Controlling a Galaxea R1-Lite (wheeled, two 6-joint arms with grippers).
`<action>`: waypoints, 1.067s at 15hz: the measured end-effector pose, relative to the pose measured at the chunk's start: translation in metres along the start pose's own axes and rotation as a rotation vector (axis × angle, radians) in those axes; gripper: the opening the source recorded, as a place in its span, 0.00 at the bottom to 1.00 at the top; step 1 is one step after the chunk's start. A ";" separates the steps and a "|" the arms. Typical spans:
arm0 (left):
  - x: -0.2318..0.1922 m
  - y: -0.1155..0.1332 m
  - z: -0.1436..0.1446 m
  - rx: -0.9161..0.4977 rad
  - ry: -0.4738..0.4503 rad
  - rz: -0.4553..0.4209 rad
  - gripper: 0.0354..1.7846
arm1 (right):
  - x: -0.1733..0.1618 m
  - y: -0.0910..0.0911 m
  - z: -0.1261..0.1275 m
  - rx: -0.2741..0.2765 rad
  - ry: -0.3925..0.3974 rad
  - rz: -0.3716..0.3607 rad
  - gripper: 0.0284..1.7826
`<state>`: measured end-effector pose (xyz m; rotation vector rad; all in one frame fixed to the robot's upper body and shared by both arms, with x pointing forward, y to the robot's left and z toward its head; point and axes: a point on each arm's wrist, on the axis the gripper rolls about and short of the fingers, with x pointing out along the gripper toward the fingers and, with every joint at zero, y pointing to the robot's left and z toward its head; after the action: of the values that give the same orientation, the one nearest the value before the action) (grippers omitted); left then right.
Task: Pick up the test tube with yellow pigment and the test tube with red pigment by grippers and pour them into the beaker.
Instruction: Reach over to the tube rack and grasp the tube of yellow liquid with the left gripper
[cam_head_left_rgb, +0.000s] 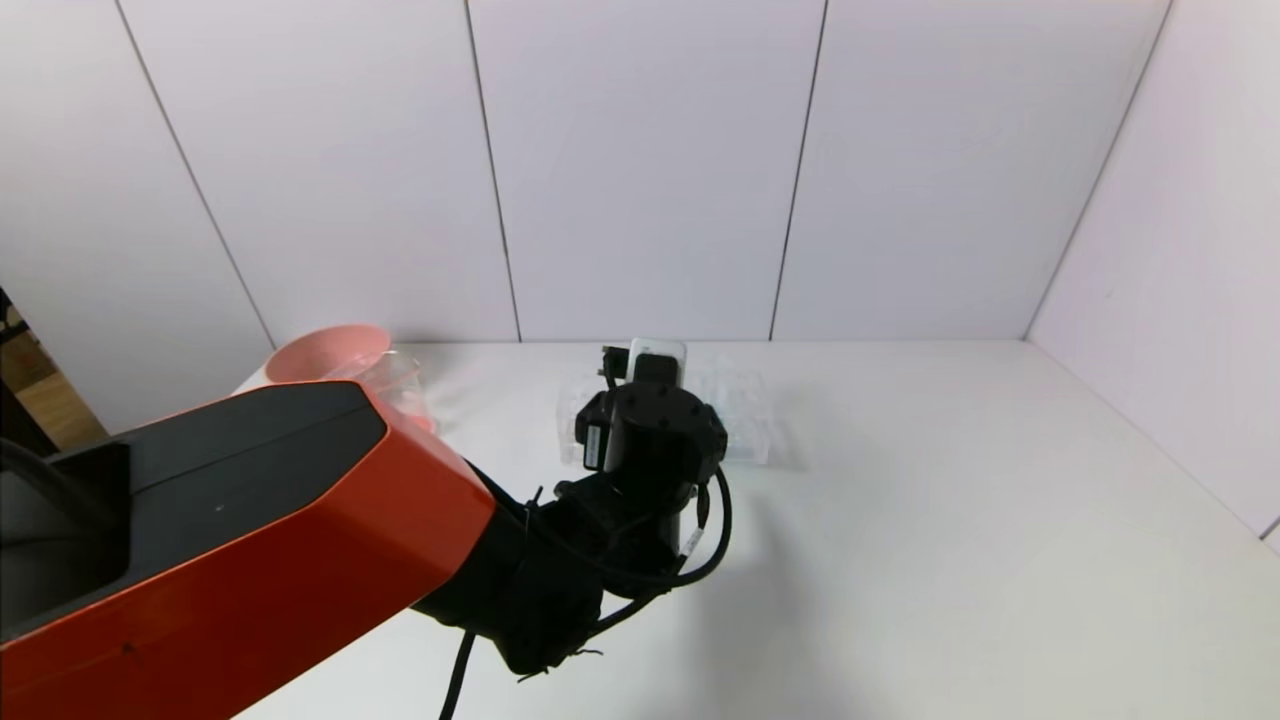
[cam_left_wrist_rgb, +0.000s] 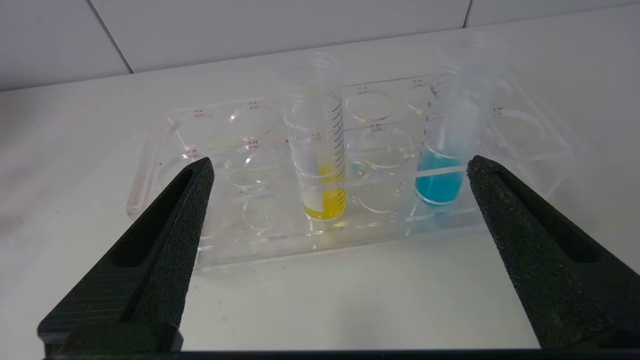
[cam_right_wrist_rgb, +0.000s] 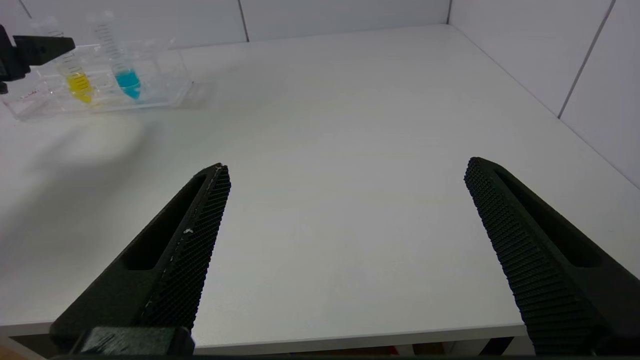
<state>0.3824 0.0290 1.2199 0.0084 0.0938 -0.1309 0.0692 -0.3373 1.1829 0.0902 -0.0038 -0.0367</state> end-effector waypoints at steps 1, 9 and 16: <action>0.008 0.001 0.001 0.005 -0.009 0.013 0.99 | 0.000 0.000 0.000 0.001 0.000 0.000 0.96; 0.054 0.002 0.000 -0.015 -0.045 0.047 0.94 | 0.000 0.000 0.000 0.000 0.000 0.000 0.96; 0.060 0.002 -0.008 -0.010 -0.038 0.043 0.34 | 0.000 0.000 0.000 0.000 0.000 0.000 0.96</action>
<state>0.4408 0.0236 1.2066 -0.0025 0.0565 -0.0875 0.0692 -0.3373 1.1829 0.0902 -0.0038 -0.0363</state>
